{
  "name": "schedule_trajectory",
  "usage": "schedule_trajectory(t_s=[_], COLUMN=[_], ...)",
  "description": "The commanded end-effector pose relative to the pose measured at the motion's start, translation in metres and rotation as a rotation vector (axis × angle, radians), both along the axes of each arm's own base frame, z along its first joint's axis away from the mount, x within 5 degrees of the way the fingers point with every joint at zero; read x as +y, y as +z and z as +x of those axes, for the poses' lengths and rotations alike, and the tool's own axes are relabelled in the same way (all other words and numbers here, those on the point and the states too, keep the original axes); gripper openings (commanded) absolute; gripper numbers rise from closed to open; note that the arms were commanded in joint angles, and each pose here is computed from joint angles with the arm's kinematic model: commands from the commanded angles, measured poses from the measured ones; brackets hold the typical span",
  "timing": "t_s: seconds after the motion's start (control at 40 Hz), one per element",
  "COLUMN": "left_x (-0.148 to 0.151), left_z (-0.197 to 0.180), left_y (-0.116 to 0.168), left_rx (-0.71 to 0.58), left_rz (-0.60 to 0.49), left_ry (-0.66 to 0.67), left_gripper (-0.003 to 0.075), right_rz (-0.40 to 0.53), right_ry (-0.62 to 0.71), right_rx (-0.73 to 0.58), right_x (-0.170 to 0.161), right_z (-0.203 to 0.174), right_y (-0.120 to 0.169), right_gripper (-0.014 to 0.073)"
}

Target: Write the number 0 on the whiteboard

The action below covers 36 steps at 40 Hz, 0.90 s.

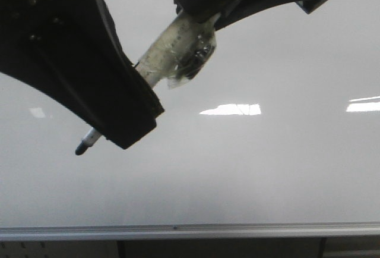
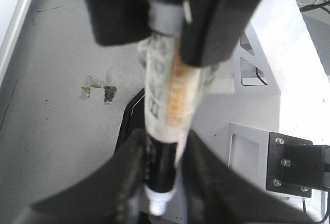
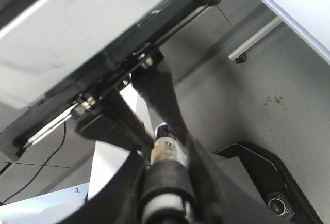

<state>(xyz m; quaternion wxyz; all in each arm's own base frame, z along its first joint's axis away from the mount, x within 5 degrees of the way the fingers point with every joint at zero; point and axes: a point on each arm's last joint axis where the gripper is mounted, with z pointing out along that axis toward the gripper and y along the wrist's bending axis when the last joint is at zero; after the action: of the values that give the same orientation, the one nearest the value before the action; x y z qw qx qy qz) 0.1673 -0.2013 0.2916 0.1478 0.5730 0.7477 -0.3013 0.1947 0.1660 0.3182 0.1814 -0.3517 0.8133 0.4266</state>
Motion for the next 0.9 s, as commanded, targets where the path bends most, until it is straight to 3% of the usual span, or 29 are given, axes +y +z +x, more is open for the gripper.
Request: schedule_trajectory(t_s=[0.0, 0.1, 0.175, 0.35, 0.599, 0.724, 0.874], left_x=[-0.004, -0.005, -0.005, -0.005, -0.005, -0.005, -0.005], left_z=[-0.001, 0.000, 0.000, 0.000, 0.000, 0.000, 0.000], left_y=[0.022, 0.023, 0.023, 0.023, 0.023, 0.023, 0.023], left_rx=[-0.053, -0.065, -0.065, -0.065, -0.065, -0.063, -0.063], left_rz=[-0.107, -0.114, -0.113, -0.113, -0.113, -0.112, -0.112], left_ry=[0.037, 0.048, 0.048, 0.048, 0.048, 0.046, 0.046], left_gripper=[0.0395, 0.0587, 0.0644, 0.0639, 0.0638, 0.0558, 0.0318], right_rz=[0.072, 0.060, 0.044, -0.071, -0.317, -0.360, -0.309], right_ry=[0.037, 0.047, 0.067, 0.082, -0.188, -0.360, -0.517], right_rx=[-0.011, -0.011, -0.005, 0.017, 0.005, -0.090, -0.276], right_x=[0.002, 0.001, 0.000, -0.009, -0.056, -0.080, -0.095], right_z=[-0.007, -0.007, -0.009, -0.010, 0.021, 0.041, 0.061], right_y=[0.018, 0.017, 0.015, 0.007, 0.005, 0.024, 0.059], right_gripper=[-0.0067, -0.0067, -0.0067, -0.0067, -0.0067, -0.0067, -0.0067])
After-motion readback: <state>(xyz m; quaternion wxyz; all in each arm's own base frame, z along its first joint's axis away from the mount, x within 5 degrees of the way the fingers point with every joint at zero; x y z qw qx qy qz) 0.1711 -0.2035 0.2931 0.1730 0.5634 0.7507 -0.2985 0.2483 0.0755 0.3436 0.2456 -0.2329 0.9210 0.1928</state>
